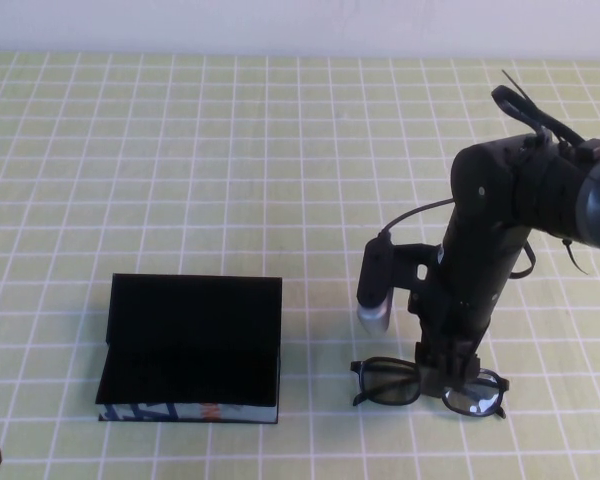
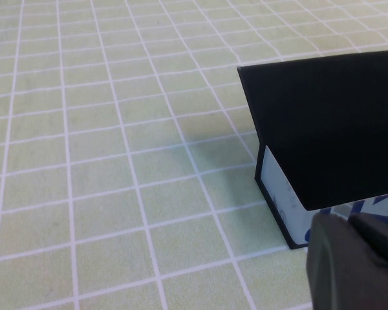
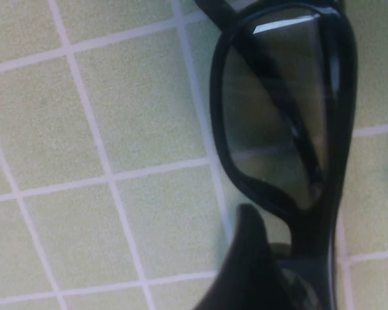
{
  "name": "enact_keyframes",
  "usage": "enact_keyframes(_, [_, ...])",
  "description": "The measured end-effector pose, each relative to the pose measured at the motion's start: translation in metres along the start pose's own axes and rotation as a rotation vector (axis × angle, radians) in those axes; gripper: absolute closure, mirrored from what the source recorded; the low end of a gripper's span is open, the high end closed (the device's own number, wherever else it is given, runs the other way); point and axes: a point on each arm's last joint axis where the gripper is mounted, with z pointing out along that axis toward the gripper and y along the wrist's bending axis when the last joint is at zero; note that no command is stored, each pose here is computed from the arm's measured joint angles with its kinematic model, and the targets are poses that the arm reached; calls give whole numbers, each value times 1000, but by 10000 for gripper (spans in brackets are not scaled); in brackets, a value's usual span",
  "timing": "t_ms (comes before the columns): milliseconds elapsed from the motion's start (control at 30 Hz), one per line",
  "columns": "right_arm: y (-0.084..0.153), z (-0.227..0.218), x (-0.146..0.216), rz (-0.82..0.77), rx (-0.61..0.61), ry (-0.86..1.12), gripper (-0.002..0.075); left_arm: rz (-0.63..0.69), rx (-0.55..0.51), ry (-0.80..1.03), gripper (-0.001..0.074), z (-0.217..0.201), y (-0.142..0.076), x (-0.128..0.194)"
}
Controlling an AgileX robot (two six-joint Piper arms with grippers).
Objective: Return glasses to glasses case
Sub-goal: Pick up the glasses from the table
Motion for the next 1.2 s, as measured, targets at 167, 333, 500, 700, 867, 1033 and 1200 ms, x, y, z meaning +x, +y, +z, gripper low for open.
enact_keyframes(167, [-4, 5, -2, -2, -2, 5, 283, 0, 0, 0, 739, 0, 0, 0])
enact_keyframes(333, [-6, 8, -3, -20, -5, 8, 284, 0, 0, 0, 739, 0, 0, 0])
enact_keyframes(500, [-8, 15, -3, -24, -18, 20, 292, 0, 0, 0, 739, 0, 0, 0])
enact_keyframes(700, [-8, 14, -3, -25, -16, 23, 309, 0, 0, 0, 739, 0, 0, 0])
enact_keyframes(867, [-8, 14, -2, -25, -19, 25, 369, 0, 0, 0, 739, 0, 0, 0])
enact_keyframes(1033, [-6, 14, -2, -25, -32, 34, 394, 0, 0, 0, 739, 0, 0, 0])
enact_keyframes(1200, [-6, 14, -1, -13, -39, 39, 412, 0, 0, 0, 739, 0, 0, 0])
